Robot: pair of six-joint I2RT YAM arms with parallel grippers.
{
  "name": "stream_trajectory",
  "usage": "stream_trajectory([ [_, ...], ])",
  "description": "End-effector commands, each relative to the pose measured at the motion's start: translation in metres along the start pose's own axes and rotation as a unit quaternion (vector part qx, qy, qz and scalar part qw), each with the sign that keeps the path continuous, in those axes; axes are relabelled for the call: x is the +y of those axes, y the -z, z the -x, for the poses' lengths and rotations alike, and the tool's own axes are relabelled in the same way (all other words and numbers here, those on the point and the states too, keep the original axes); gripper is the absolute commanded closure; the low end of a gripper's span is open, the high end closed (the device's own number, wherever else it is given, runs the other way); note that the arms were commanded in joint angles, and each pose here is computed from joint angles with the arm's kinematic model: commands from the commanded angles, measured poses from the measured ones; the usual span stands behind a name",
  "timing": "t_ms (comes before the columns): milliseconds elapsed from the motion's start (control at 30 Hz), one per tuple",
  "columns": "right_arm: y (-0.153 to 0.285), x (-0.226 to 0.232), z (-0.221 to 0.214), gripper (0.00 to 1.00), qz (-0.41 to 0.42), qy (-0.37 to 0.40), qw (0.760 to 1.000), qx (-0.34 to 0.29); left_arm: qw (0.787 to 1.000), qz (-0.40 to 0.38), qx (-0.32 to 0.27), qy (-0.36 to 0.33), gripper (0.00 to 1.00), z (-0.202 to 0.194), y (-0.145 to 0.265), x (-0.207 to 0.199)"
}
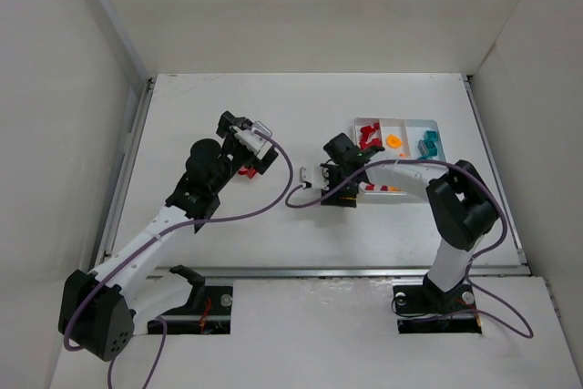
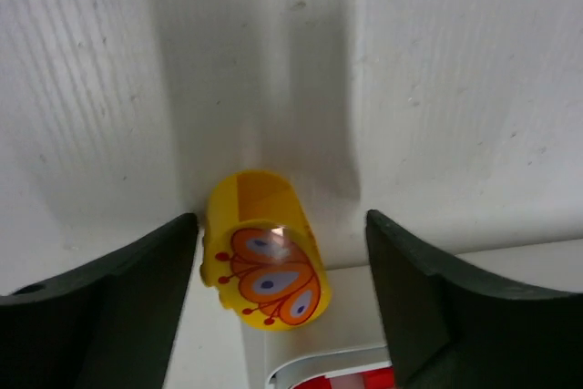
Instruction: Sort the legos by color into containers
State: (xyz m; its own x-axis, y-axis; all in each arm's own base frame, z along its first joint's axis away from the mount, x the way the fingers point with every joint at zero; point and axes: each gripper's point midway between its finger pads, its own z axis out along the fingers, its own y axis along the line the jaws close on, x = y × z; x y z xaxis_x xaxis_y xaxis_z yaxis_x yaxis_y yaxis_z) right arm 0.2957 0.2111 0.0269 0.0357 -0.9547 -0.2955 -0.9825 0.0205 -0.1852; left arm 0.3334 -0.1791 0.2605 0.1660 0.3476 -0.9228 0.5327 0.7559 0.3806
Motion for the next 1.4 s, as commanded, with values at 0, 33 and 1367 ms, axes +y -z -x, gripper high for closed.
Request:
stream_trajectory([
  [0,0.004,-0.017,0.016,0.25,-0.022,-0.010,1.000,-0.017,0.999,0.006,-0.038,0.005,0.00,0.020,0.003,0.004],
  [33,0.004,-0.017,0.016,0.46,-0.022,-0.010,1.000,-0.017,0.999,0.006,-0.038,0.005,0.00,0.020,0.003,0.004],
  [1367,0.116,-0.198,-0.132,0.11,-0.240,-0.651,0.702,-0.162,0.904,-0.307,0.044,-0.293,0.00,-0.084,0.035,-0.090],
])
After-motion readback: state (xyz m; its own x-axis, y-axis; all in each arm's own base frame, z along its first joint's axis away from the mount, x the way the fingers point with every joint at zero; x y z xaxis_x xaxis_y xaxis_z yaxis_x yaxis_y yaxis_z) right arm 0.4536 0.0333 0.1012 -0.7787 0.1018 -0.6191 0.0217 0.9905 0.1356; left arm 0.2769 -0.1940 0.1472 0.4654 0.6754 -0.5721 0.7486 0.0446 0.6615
